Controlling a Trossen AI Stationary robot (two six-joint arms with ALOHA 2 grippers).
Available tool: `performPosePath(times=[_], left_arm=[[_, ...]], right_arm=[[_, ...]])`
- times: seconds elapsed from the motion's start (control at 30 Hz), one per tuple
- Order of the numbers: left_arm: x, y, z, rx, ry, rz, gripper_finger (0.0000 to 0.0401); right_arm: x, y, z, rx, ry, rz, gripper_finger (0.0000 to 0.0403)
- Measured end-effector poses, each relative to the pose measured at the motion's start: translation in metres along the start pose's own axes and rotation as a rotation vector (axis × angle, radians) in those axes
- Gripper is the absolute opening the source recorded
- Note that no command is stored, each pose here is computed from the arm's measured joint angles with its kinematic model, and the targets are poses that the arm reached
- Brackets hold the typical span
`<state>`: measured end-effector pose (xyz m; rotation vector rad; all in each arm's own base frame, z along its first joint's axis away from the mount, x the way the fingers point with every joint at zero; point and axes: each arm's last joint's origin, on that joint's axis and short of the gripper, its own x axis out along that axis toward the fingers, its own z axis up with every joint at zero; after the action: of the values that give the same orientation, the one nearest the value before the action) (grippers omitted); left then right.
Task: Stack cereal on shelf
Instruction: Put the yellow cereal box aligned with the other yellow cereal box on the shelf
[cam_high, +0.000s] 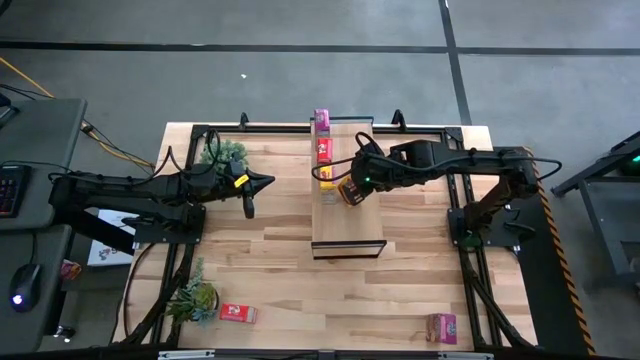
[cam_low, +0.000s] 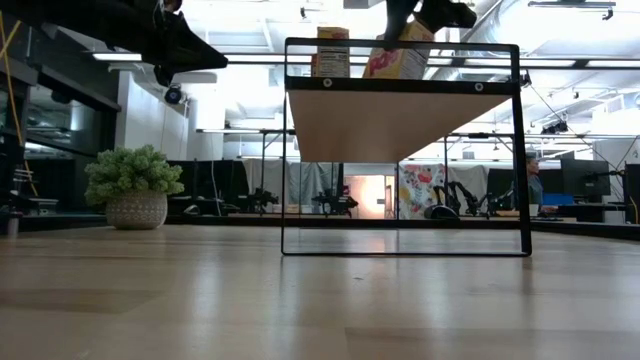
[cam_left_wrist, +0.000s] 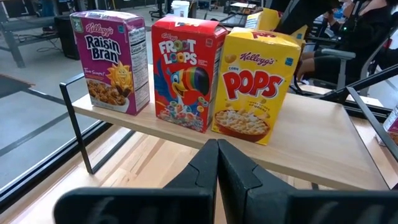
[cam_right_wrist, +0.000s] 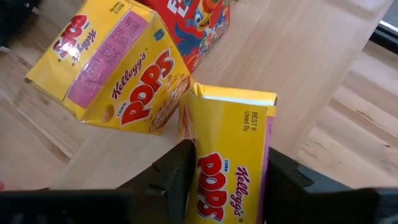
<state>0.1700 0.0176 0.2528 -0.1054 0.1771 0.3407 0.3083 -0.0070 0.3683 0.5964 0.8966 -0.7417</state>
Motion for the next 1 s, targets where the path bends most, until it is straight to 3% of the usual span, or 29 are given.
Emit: performPosePath(times=[0.4, 0.7, 1.0], left_arm=[[0.000, 0.000, 0.000, 0.000, 0.000, 0.000, 0.0000], [0.000, 0.000, 0.000, 0.000, 0.001, 0.000, 0.0000], [0.000, 0.000, 0.000, 0.001, 0.004, 0.000, 0.0000]], right_arm=[[0.000, 0.002, 0.001, -0.002, -0.001, 0.033, 0.0261], [-0.011, 0.001, 0.005, -0.025, -0.050, 0.076, 0.0266], [-0.049, 0.000, 0.019, -0.123, -0.202, 0.069, 0.0266]])
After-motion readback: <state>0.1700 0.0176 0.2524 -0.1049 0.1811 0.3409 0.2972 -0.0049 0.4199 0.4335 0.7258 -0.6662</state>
